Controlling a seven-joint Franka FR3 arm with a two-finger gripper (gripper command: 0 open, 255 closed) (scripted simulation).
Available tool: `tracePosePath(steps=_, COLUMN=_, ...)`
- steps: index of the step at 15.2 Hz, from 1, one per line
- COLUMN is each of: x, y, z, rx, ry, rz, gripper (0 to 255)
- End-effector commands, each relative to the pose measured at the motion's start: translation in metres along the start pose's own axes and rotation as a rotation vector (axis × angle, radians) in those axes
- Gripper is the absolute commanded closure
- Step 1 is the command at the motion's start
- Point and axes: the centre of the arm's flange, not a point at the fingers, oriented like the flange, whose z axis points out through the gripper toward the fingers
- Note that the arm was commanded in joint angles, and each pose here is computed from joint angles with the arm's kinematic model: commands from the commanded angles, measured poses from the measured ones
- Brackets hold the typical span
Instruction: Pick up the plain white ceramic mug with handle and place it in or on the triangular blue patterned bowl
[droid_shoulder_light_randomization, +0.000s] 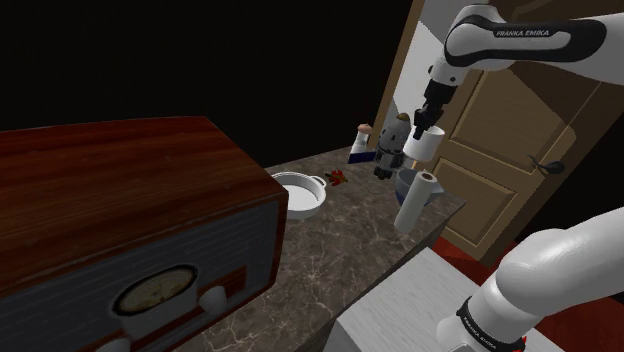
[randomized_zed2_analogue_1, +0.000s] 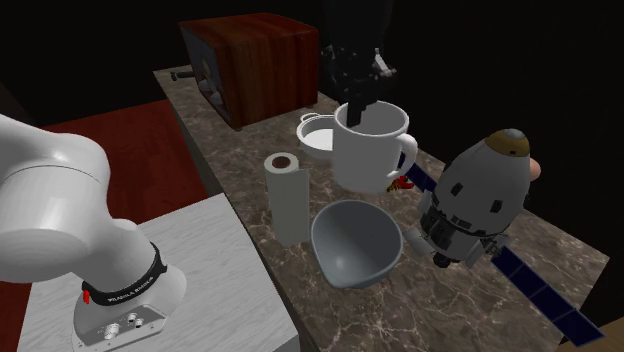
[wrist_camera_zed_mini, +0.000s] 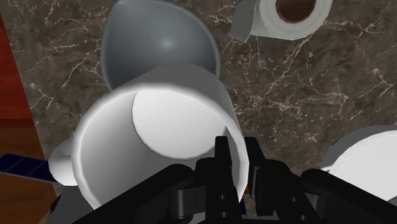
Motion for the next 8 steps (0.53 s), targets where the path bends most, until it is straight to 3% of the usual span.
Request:
tracePosePath(steps=1, x=-0.015, y=0.022, z=-0.006, rx=0.0, ry=0.0, rz=-0.001, gripper=255)
tracePosePath(steps=3, x=-0.033, y=0.052, z=-0.014, rx=0.0, ry=0.0, rz=-0.001, gripper=255)
tracePosePath(steps=8, x=-0.034, y=0.052, z=0.012, rx=0.0, ry=0.0, rz=-0.001, gripper=255)
